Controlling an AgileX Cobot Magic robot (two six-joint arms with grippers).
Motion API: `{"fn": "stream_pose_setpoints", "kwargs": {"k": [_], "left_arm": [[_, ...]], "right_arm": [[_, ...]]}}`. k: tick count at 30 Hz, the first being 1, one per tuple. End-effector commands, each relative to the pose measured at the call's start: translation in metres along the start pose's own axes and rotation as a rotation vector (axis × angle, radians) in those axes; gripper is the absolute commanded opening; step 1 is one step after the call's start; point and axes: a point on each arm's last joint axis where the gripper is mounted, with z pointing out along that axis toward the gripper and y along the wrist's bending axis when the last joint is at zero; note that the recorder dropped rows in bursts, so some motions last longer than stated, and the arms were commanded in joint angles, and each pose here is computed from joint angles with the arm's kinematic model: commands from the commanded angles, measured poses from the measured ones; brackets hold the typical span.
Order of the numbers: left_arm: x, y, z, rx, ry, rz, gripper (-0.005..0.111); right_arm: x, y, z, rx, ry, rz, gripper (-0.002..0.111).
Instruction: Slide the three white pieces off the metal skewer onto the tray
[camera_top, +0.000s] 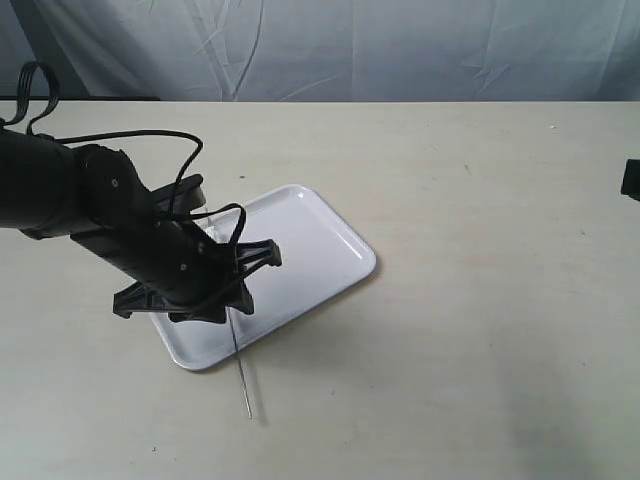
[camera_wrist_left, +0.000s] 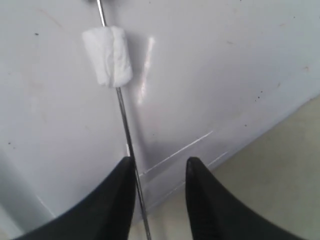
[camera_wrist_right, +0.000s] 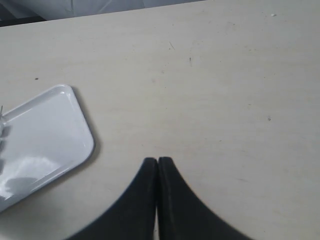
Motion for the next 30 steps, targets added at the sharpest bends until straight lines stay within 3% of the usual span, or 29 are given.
{"fn": "stream_pose_setpoints", "kwargs": {"k": [1,12,18,25,30], "left_arm": [[0.000,0.000,0.000,-0.013,-0.009,-0.001,0.033],[0.006,0.013,0.029,-0.087,0.098,-0.053,0.031],[0.007,0.013,0.030,-0.079,0.111,0.021,0.000],[0.010,0.017,0.038,-0.101,0.145,0.041,0.000],[0.010,0.011,0.031,-0.056,0.140,0.106,0.000]], "right_arm": [[-0.002,0.000,0.000,-0.001,-0.010,-0.007,-0.001],[-0.003,0.000,0.000,0.001,-0.021,-0.005,-0.001],[-0.003,0.000,0.000,0.001,-0.021,-0.005,-0.001],[-0.003,0.000,0.000,0.001,-0.021,-0.005,-0.001],[-0.003,0.000,0.000,0.002,-0.023,-0.005,-0.001]]}}
